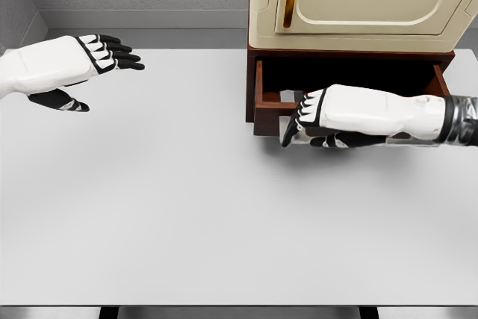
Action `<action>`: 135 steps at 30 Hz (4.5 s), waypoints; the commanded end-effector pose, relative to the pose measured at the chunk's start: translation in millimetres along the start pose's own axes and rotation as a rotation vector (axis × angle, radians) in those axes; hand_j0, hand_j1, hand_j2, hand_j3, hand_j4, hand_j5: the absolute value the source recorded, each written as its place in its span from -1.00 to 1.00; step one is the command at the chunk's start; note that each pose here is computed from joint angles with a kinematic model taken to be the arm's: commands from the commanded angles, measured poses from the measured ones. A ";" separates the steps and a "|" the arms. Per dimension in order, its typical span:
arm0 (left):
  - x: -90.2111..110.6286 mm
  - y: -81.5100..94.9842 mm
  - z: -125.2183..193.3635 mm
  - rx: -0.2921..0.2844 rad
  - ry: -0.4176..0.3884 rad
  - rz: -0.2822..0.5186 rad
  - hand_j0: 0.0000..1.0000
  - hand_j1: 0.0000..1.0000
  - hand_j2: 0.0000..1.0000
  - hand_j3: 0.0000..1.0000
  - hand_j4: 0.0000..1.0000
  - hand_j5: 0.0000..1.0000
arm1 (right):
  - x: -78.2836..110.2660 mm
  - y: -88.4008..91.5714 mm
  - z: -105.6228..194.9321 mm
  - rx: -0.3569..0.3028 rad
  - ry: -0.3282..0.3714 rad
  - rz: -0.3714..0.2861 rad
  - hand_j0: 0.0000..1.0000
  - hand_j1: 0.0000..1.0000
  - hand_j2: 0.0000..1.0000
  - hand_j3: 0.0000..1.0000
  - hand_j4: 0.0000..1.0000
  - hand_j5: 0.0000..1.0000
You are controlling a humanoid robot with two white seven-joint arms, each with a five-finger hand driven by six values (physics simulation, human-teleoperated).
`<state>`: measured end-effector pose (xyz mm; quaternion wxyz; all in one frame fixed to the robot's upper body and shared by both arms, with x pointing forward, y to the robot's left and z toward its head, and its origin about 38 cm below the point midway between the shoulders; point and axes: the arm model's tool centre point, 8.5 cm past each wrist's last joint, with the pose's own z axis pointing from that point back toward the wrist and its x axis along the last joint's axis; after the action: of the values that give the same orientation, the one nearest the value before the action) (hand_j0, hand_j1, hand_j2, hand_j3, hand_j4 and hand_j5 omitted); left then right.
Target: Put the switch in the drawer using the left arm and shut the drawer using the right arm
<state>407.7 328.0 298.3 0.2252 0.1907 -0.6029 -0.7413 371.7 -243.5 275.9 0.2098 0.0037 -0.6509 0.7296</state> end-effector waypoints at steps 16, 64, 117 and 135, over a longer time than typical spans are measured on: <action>-1.7 1.4 5.1 -0.002 0.010 0.001 1.00 1.00 1.00 1.00 1.00 1.00 | -20.0 0.5 1.2 -0.021 0.046 -0.024 0.25 0.25 0.25 0.25 0.25 0.25; -4.0 0.2 11.6 -0.006 0.025 0.009 1.00 1.00 1.00 1.00 1.00 1.00 | 5.5 -18.3 -15.6 -0.034 -0.044 0.039 0.25 0.25 0.25 0.25 0.25 0.25; -4.4 1.1 13.2 -0.001 0.026 0.017 1.00 1.00 1.00 1.00 1.00 1.00 | -67.1 27.9 -11.6 0.015 0.152 -0.019 0.30 0.30 0.30 0.30 0.30 0.30; -5.1 0.6 14.5 -0.003 0.029 0.018 1.00 1.00 1.00 1.00 1.00 1.00 | -14.0 1.3 77.4 0.088 0.227 0.095 0.97 0.97 0.97 0.97 0.97 0.97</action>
<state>403.8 341.8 300.9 0.2393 0.1960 -0.5980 -0.7394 365.1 -317.2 279.6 0.2440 -0.0964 -0.5919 0.7621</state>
